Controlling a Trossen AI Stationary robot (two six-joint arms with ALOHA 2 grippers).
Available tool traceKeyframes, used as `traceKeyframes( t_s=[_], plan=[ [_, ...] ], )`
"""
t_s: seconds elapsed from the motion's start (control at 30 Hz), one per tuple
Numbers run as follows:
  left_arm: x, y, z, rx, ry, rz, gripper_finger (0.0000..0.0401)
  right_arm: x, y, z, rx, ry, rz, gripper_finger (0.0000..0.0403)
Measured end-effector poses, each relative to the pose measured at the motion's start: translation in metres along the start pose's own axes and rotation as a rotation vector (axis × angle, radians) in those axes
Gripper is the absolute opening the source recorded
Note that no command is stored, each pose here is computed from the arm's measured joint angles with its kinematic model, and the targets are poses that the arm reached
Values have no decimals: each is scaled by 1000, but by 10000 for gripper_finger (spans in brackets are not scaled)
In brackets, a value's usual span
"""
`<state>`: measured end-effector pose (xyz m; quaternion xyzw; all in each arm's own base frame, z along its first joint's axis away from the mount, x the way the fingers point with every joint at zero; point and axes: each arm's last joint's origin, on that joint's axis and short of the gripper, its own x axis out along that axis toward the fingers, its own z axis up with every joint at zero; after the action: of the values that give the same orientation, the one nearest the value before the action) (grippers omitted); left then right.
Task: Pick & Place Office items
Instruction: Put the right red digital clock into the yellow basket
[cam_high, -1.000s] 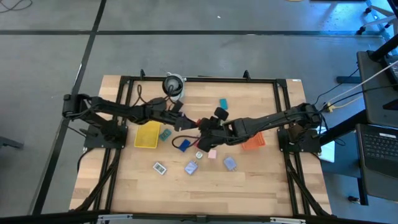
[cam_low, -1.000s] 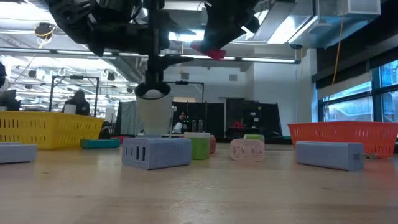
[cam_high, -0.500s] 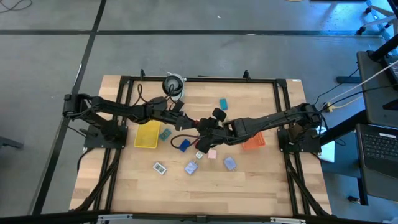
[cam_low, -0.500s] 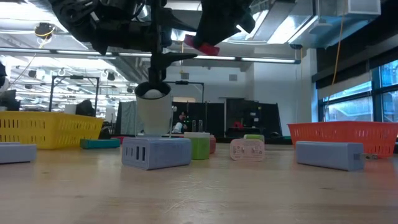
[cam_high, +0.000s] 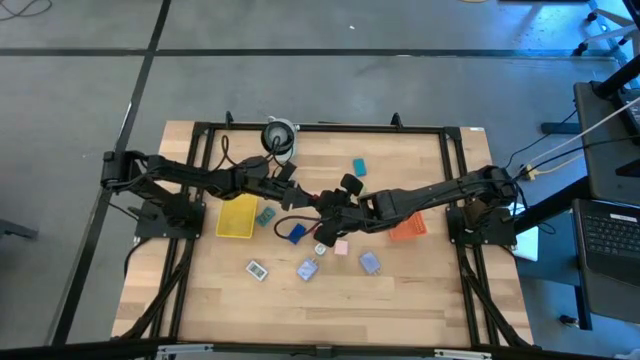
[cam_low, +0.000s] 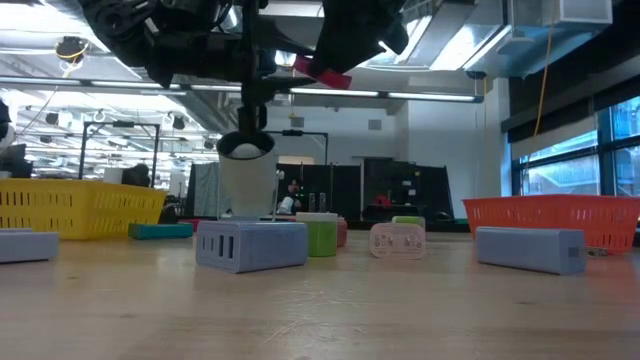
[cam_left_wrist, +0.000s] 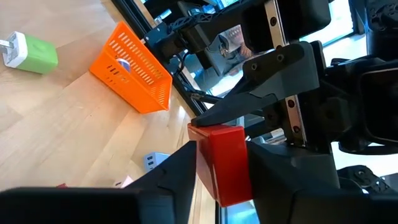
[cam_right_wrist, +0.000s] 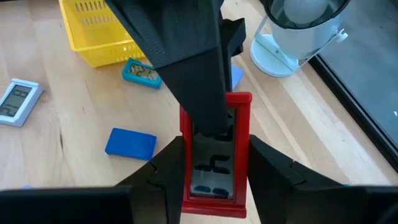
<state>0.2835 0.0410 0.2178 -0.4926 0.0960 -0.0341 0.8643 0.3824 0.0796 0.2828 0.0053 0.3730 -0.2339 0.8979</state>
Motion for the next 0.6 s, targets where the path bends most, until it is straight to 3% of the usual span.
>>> traceKeyframes(
  t_s=[0.33,0.6],
  plan=[
    [0,0,0,-11,3,3,96,0,0,0,-8,0,-1,148],
    [0,0,0,-6,2,-7,90,0,1,0,-10,14,37,240]
  ],
)
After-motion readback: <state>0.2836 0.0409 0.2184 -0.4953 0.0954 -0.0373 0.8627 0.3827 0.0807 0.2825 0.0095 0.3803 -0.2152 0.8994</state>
